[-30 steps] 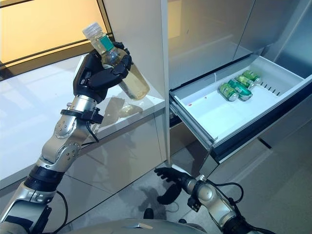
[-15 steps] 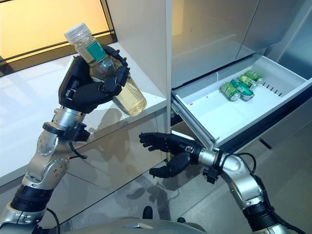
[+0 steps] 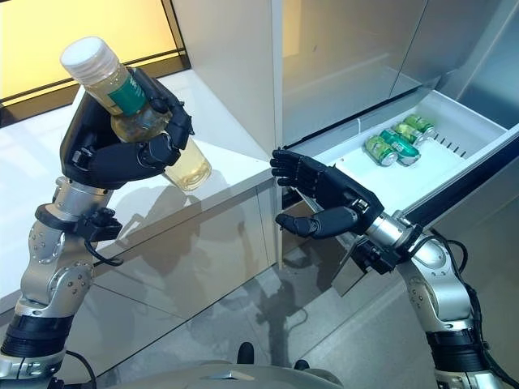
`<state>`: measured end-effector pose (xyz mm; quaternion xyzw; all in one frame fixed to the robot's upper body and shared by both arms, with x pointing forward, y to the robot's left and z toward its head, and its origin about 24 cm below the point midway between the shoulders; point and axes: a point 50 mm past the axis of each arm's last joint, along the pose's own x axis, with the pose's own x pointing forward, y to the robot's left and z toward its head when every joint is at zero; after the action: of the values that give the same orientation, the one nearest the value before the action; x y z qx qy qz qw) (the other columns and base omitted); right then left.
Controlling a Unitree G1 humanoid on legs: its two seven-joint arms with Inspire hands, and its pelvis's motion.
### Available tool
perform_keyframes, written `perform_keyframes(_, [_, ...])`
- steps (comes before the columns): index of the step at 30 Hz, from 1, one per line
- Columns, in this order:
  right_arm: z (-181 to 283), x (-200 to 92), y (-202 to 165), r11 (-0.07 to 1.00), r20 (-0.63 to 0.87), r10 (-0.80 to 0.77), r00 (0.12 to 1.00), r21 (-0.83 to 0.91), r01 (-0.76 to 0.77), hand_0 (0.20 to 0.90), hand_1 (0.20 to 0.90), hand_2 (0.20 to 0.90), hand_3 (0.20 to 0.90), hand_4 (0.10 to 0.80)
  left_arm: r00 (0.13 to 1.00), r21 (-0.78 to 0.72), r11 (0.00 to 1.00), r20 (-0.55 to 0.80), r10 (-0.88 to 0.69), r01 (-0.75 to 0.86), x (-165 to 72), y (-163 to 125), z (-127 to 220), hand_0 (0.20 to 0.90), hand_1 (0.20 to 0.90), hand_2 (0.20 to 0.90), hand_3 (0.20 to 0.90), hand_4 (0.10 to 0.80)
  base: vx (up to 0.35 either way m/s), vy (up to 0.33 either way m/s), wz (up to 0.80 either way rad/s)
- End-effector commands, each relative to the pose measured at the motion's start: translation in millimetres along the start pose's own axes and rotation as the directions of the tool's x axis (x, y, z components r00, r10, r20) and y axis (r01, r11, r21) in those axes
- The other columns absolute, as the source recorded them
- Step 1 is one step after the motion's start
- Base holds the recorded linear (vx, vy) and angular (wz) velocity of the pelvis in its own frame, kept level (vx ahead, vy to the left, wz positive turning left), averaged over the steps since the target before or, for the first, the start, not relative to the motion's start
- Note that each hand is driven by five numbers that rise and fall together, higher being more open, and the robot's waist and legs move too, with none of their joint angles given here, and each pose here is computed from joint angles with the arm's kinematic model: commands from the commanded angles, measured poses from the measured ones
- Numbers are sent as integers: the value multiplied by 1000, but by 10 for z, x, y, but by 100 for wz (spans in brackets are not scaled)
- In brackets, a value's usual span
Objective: Put drinks into fridge and close the fridge
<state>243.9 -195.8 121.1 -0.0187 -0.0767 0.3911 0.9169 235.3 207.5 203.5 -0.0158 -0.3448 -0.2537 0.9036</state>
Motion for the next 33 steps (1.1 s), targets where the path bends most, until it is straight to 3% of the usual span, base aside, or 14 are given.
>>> perform_keyframes(1, [404, 258, 44, 997, 213, 72, 974, -49, -63, 900, 900, 900, 900, 800, 960, 34, 996, 267, -89, 83, 326, -38, 394, 300, 300, 300, 200, 100, 0, 0, 0])
perform_keyframes(14, [536, 654, 124, 990, 182, 136, 974, -50, -129, 900, 900, 900, 900, 800, 958, -27, 980, 216, -189, 199, 519, -247, 259, 300, 300, 300, 200, 100, 11, -3, 0])
perform_keyframes(33, [637, 947, 365, 953, 189, 292, 937, 22, -302, 900, 900, 900, 900, 800, 945, -8, 956, 151, -289, 293, 618, -403, 159, 300, 300, 300, 200, 100, 5, 0, 0])
